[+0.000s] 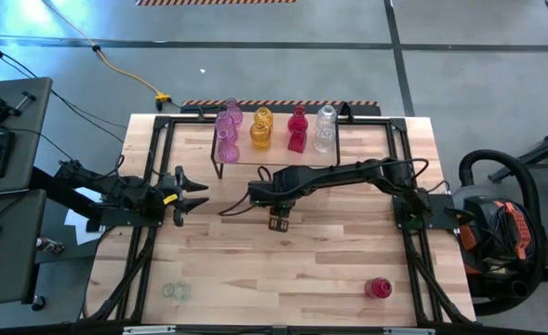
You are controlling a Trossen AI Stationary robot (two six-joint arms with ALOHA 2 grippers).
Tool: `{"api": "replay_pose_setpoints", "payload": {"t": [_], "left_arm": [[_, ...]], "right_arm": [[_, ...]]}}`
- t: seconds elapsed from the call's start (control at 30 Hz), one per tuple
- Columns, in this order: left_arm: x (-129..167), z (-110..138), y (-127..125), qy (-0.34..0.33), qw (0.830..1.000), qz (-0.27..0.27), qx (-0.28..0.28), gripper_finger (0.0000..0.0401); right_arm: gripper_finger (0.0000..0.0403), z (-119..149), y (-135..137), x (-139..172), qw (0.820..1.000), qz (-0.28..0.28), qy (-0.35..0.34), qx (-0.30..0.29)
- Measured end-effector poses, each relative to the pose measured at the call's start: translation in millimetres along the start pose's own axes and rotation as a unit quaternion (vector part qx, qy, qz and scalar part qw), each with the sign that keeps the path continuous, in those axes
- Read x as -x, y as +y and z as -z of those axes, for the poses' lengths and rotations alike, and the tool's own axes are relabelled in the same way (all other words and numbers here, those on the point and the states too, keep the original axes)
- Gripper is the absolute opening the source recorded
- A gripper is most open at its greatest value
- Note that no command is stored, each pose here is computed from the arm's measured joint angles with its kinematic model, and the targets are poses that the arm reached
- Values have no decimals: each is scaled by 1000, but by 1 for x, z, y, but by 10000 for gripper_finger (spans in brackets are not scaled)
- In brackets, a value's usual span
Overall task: Sort vases onto shelf
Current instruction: Put the yellow vase on the shelf aligned with the other yellow vases
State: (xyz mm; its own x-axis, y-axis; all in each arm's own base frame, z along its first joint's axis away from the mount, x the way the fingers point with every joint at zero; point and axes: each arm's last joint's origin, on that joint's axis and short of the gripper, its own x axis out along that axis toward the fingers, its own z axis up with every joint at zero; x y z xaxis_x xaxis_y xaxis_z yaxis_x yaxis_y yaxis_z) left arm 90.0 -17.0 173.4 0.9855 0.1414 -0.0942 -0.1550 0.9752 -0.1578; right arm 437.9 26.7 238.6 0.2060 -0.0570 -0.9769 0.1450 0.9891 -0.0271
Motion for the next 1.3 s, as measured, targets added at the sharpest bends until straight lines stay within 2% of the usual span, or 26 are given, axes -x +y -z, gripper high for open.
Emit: {"api": "replay_pose_setpoints", "payload": {"t": [0.33,0.47,0.67,0.93,1.13,1.3], "left_arm": [[0,0,1,-2,1000,-10,1,177],[0,0,1,-3,1000,-12,5,177],[0,0,1,-3,1000,-11,13,177],[0,-1,0,-4,1000,-5,15,177],[1,-10,-1,-40,999,4,30,177],[3,-17,-2,-48,998,20,30,177]], "right_arm": [[124,0,0,0,1000,0,0,0],[131,-4,0,12,1000,1,-15,-5],[131,-11,-2,43,999,11,-40,-7],[131,-12,-6,101,997,9,-79,-6],[131,10,-18,131,996,1,-93,-10],[130,35,-31,160,988,54,-146,-24]]}}
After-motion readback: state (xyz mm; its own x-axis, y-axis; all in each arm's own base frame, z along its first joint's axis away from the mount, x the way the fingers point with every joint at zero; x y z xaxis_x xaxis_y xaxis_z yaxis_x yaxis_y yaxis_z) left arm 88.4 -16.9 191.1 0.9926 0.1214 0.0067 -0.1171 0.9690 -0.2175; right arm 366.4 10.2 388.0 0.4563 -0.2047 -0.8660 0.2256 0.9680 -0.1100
